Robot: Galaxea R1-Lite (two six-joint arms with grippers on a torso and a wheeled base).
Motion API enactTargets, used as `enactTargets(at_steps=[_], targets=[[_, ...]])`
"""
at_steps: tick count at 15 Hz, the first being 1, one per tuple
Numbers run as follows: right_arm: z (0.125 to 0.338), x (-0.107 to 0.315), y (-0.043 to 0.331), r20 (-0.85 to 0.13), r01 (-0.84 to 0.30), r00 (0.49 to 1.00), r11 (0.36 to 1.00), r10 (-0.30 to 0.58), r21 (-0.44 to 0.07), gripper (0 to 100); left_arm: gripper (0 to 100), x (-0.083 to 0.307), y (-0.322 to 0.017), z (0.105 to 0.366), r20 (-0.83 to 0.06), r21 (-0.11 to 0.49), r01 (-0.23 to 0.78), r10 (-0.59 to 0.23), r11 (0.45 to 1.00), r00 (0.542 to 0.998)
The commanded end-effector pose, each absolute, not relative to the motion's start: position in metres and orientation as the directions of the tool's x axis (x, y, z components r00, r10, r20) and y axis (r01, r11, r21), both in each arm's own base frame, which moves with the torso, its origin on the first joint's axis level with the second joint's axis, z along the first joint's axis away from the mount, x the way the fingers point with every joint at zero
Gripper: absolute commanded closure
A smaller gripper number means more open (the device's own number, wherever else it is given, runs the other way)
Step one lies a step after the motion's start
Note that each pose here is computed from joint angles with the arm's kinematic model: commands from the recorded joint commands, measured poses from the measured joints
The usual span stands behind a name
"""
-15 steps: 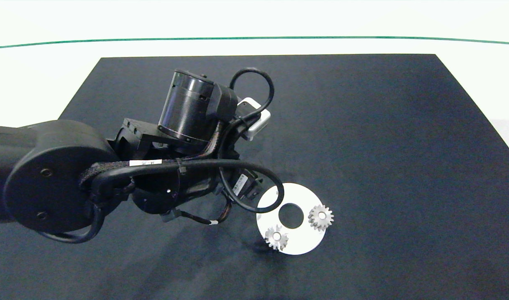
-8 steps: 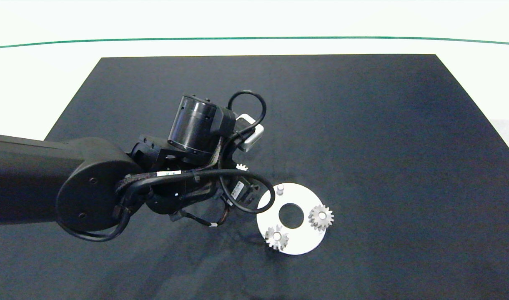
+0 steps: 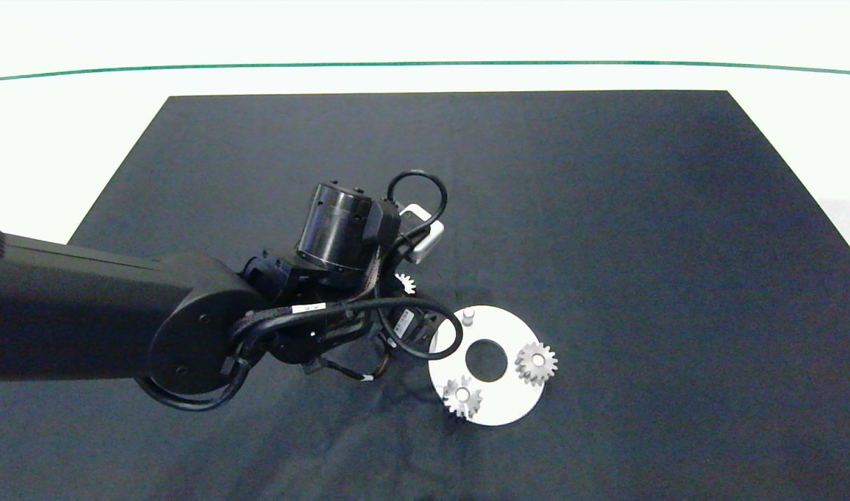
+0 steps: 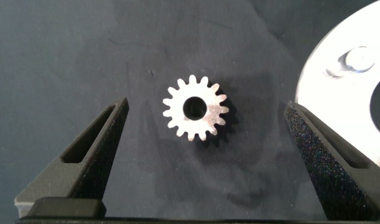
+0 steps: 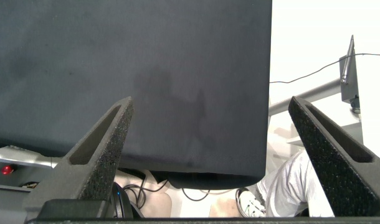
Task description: Install three planetary gears onto the carrier pins
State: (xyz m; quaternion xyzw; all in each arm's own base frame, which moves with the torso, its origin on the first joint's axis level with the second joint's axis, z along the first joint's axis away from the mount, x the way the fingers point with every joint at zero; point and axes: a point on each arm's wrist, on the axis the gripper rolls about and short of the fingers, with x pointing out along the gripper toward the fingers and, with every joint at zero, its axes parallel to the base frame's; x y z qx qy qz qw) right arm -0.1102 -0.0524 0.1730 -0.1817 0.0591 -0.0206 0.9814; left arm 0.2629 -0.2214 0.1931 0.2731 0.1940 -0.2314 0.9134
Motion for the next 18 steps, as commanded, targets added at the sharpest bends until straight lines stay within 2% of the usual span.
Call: enactTargets(at_steps=[1,18], targets=[[0.173,-0.11,-0.053,-0.113,0.019,0.992,0.932,-0.064,-0.363,0,2,0.265,-0.221,0.189,-0.489,0.415,0.529,-0.308,0.74,0.816],[0.172,-0.111,-0.053,-0.11,0.021,0.992,0.932,-0.065,-0.362,0,35,0.276,-0.214,0.184,-0.503,0.408,0.536,-0.308,0.739,0.807]])
